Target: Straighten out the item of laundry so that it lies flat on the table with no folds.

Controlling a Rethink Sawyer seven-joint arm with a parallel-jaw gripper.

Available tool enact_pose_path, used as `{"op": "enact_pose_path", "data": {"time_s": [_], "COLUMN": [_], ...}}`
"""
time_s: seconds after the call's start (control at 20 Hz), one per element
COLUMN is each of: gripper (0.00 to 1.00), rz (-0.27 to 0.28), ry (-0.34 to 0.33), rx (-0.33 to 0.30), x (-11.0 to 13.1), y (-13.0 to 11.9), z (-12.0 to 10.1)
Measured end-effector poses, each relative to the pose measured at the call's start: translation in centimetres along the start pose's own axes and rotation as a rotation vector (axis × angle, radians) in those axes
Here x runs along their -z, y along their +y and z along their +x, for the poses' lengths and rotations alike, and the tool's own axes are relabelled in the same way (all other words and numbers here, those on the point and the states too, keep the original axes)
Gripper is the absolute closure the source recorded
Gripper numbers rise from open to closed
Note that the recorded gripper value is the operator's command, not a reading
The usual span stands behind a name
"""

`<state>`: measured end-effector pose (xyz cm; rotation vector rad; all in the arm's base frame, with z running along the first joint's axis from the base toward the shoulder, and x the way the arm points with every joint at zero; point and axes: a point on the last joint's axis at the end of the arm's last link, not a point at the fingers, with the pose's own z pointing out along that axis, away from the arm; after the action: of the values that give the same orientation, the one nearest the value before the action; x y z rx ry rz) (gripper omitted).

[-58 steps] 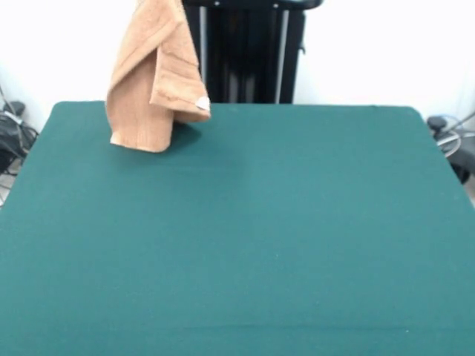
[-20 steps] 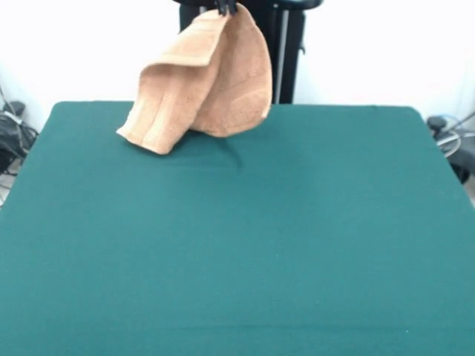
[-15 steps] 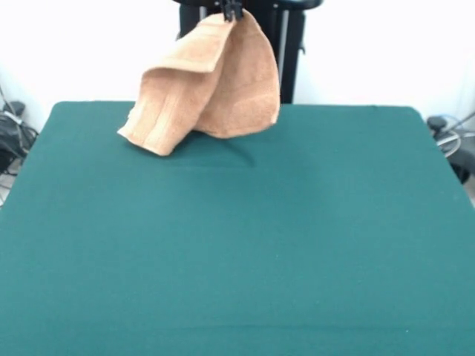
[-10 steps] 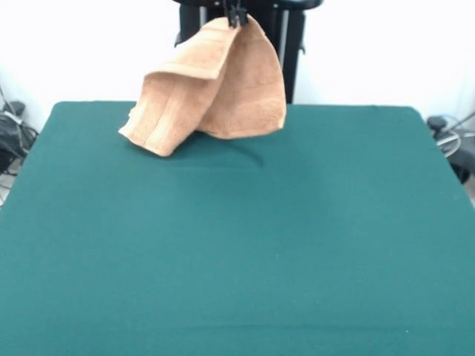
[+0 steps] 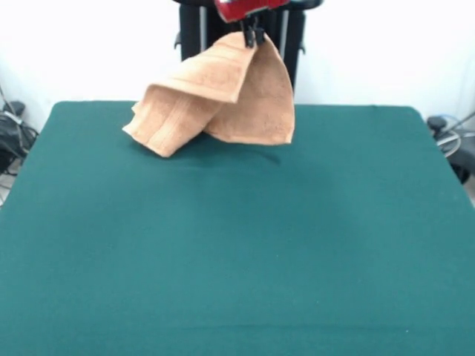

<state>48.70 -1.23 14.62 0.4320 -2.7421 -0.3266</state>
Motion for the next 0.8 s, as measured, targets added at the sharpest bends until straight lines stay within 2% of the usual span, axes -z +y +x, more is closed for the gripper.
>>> {"op": "enact_pose_path", "data": {"time_s": [0.25,0.8], "gripper": [1.00,1.00], "rz": [0.006,-0.001], "ry": [-0.006,0.013], "rx": [0.025,0.043], "x": [-0.3,0.1], "y": [0.3,0.0], "z": [-2.2,-5.1]}}
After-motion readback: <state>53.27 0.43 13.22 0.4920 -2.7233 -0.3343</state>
